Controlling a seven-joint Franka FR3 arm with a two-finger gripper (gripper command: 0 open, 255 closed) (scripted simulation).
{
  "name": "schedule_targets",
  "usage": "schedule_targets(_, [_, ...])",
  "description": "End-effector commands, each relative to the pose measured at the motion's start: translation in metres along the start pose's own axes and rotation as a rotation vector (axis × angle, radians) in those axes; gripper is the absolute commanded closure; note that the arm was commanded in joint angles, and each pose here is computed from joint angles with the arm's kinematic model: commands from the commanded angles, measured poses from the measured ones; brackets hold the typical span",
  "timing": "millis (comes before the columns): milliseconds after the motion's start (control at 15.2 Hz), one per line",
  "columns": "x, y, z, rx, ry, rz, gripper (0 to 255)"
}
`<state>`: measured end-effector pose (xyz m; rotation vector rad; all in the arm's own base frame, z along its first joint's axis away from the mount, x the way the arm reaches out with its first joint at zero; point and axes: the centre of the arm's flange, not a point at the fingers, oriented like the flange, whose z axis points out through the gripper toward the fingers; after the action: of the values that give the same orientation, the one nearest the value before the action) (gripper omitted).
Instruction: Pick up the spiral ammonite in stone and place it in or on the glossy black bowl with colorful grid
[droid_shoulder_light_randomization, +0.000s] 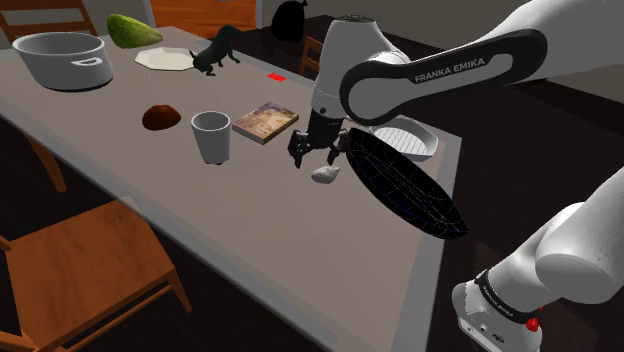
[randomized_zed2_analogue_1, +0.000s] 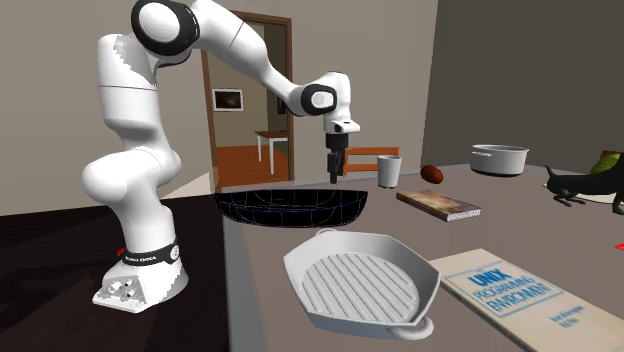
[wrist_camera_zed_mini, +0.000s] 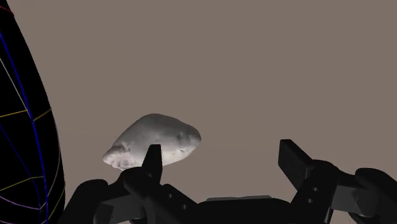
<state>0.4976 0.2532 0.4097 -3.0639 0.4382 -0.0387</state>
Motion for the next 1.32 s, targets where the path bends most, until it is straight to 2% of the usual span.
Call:
schedule_targets(0, [-0.0003, -0.0006, 0.0089, 0.0, 0.0, 0.0, 0])
schedule_targets(528, [-0.0004, -0.0006, 0.0089, 0.0, 0.0, 0.0, 0])
schedule_targets(594, [-0.0004, -0.0006, 0.0089, 0.0, 0.0, 0.0, 255])
schedule_targets(1188, [-0.0004, -0.0006, 0.0089, 0.0, 0.0, 0.0, 255])
schedule_targets(1254, [-0.0004, -0.0006, 0.0089, 0.0, 0.0, 0.0, 0])
